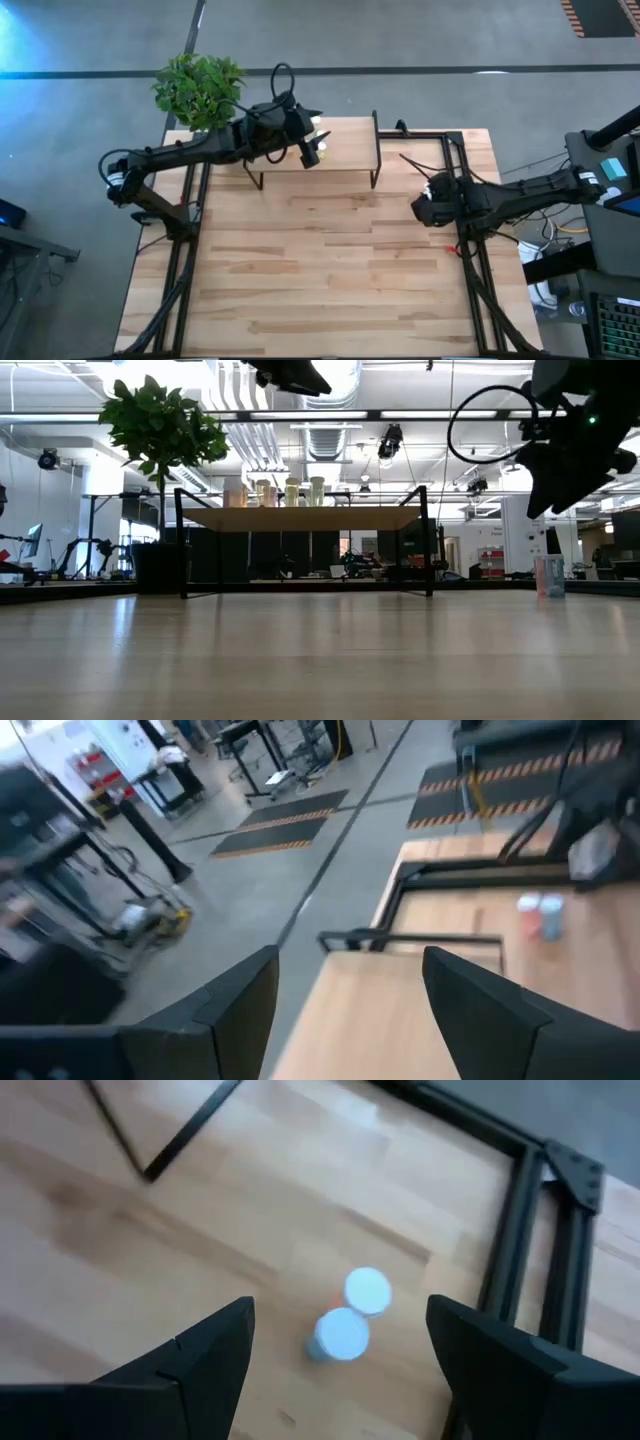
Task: Pick and place medicine bottles onto shelf by color
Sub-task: Put the blue pill bottle on the shelf
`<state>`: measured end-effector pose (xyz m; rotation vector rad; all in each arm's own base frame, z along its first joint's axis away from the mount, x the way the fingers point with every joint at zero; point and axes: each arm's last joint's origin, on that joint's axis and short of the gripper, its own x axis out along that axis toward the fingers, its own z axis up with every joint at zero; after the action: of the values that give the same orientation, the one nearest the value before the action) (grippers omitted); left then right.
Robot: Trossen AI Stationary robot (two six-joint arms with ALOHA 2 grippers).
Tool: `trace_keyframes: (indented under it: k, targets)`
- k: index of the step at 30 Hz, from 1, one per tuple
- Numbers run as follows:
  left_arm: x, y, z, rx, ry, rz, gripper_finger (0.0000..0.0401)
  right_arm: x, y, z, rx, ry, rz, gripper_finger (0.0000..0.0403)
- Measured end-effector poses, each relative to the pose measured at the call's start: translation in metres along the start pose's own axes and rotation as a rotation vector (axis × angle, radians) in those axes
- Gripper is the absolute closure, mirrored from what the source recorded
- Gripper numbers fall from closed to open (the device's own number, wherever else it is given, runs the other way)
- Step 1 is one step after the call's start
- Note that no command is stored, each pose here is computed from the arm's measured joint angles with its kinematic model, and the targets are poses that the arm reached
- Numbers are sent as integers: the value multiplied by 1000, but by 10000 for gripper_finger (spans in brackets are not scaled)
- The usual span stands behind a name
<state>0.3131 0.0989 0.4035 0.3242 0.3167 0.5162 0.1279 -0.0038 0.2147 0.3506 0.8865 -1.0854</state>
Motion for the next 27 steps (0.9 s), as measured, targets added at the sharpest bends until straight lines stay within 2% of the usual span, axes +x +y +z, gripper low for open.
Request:
trace_keyframes:
  k: [4,6,10,18,23,27]
  targets:
    - [-7,3,-1,93,44,37,170,10,-1,-10,45,-13,-41,117]
    - [-10,7,-1,112,52,61,170,17,3,-15,37,-10,-37,118]
    - [-10,10,-1,132,55,74,170,32,2,-29,-29,2,-102,118]
    - [-4,11,-6,180,75,76,170,37,3,-33,21,21,-87,149]
    - [3,12,-10,192,86,78,170,40,8,-33,-127,15,-56,175]
    - [10,12,-15,179,111,79,170,44,12,-35,-176,34,-41,181]
